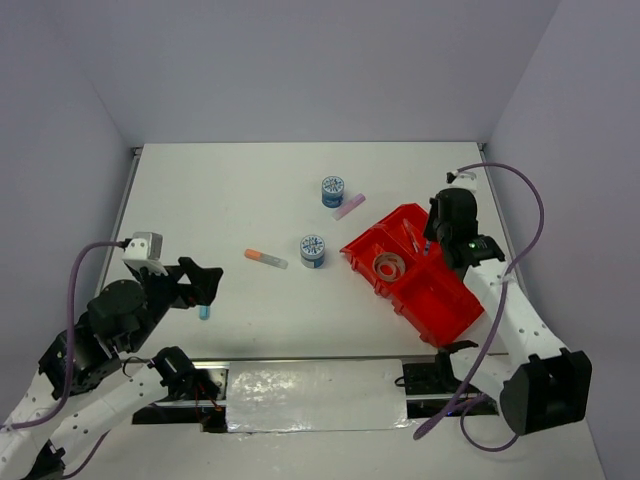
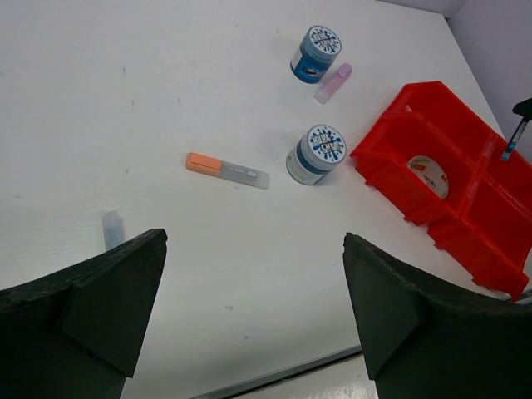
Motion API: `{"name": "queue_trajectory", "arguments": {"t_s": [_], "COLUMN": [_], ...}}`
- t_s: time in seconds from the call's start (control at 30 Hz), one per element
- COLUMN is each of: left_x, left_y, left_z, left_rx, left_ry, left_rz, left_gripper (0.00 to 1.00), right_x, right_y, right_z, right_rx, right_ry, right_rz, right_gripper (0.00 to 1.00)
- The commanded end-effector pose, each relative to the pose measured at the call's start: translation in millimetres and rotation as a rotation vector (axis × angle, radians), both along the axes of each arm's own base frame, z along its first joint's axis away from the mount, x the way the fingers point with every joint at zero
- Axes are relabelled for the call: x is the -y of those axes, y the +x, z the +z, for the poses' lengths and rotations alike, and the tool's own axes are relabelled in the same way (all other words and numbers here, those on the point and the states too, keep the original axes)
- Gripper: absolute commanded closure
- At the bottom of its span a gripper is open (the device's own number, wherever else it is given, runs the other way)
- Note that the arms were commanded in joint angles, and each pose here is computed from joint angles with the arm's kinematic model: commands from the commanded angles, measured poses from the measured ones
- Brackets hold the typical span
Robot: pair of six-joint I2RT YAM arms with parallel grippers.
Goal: Sort the stationery into containers
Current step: Place the pen in the storage box.
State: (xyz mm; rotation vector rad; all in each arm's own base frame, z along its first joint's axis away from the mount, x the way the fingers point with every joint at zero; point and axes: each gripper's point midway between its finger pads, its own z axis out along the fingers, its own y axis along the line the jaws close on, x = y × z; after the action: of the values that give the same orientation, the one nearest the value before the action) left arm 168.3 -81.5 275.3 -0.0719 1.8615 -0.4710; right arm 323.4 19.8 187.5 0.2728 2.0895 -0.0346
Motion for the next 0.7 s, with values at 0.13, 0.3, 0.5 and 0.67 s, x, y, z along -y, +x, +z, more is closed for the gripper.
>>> {"name": "queue_trajectory", "arguments": {"t_s": [0.13, 0.3, 0.5, 0.67], "left_x": [3.3, 7.0, 11.0, 12.4], "left_y": [-0.3, 1.5, 1.9, 2.1], "left_z": [10.4, 7.3, 5.6, 5.6], "left_rx": [0.040, 0.027, 0.021, 0.022], "left_ry": [-0.056, -0.039, -0.031, -0.029], "left_rz": [-0.012, -0.022, -0.040, -0.047], "left_gripper": [0.01, 0.01, 0.01, 0.01], "right_x": [6.6, 6.6, 1.6, 6.2], "right_y": [30.4, 45.4, 52.3, 44.3], "right_z": [13.0, 5.4, 2.8, -1.1], "right_rx": [0.051, 0.039, 0.032, 0.028], "right_ry": [0.080, 0.113, 0.119, 0.112], "right_rz": [-0.001, 0.019, 0.046, 0.021], "right_gripper": [1.00, 1.00, 1.00, 0.99]}}
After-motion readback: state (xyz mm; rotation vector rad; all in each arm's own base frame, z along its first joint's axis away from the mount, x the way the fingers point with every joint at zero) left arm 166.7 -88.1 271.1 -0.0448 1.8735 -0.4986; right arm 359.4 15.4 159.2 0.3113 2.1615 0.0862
